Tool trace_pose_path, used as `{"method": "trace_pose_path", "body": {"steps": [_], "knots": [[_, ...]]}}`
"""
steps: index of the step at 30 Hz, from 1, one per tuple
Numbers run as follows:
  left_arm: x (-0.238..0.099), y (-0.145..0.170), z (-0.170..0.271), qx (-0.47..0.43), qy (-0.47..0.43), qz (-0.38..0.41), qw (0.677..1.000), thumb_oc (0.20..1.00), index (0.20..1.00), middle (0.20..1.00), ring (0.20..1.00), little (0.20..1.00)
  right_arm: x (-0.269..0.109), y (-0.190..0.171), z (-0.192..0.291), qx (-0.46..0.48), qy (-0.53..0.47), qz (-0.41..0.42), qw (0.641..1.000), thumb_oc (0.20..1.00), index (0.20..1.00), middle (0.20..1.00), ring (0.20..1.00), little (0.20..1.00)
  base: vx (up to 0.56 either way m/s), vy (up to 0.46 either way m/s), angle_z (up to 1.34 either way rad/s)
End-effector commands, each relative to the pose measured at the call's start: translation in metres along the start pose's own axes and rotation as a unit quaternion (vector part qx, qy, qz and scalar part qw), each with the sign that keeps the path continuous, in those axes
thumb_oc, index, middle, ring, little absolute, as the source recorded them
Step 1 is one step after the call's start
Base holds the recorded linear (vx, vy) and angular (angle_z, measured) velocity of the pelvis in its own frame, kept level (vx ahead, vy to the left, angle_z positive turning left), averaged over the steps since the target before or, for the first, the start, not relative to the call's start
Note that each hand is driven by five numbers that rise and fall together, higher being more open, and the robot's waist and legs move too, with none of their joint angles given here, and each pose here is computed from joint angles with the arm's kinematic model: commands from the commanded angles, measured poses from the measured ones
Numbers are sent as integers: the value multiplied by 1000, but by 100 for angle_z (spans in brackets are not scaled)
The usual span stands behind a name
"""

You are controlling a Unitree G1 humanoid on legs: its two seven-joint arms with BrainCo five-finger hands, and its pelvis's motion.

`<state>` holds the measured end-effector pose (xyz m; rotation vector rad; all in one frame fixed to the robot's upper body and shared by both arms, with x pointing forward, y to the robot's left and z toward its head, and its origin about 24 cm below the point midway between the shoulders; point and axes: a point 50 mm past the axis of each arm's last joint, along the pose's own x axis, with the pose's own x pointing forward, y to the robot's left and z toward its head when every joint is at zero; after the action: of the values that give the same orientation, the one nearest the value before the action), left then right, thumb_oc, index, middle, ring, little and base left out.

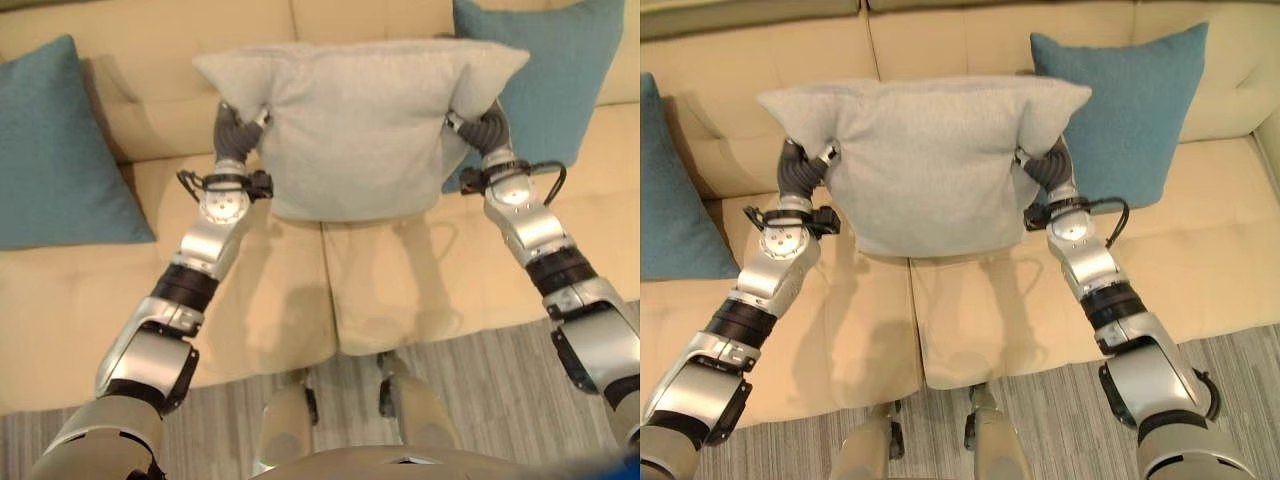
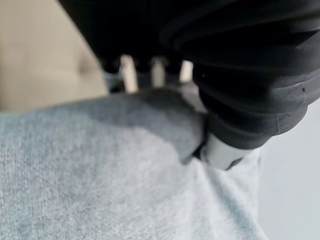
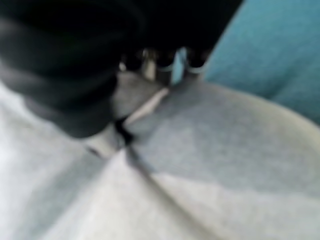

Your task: Pick up all the scattered cushions and arrange them neatly on the sofa.

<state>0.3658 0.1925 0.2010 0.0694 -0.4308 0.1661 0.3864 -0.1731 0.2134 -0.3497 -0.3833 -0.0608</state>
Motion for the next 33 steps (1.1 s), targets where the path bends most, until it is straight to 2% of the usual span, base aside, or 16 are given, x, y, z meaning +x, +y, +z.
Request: {"method": "trace_pose_path", "body": {"steps": [1,15,20,24,25,26,29,31,33], "knots": [[5,-19,46,-43,-121,-44,991,200,200,200,200,200,4,7,37,35,-88,17,995,200,200,200,200,200,57,17,10],[9,-22,65,-54,-160,-38,985,200,200,200,200,200,10,26,50,42,-105,38,993,200,200,200,200,200,17,15,11],[9,-22,55,-36,-139,-43,989,200,200,200,200,200,9,29,46,40,-97,44,994,200,200,200,200,200,5,11,5],[19,-18,51,-6,-125,-40,991,200,200,200,200,200,20,15,37,-17,-69,20,997,200,200,200,200,200,-37,1,-2],[20,-19,51,-7,-123,-39,992,347,347,347,347,347,22,13,35,-25,-63,15,998,200,200,200,200,200,-29,-31,-5],[31,-16,56,3,-124,-22,992,1000,1000,1000,1000,1000,31,0,37,-51,-52,-8,997,1000,1000,1000,1000,1000,-21,-34,-4],[51,-1,84,51,-154,4,987,1000,1000,1000,1000,1000,46,-29,47,-131,-41,-46,989,1000,1000,1000,1000,1000,1,-19,0],[54,14,83,58,-144,23,988,1000,1000,1000,1000,1000,47,-46,42,-131,-16,-71,989,1000,1000,1000,1000,1000,28,-10,-9],[52,43,76,62,-123,60,989,1000,1000,1000,1000,1000,44,-65,40,-128,-9,-101,987,1000,1000,1000,1000,1000,29,0,-10]]}}
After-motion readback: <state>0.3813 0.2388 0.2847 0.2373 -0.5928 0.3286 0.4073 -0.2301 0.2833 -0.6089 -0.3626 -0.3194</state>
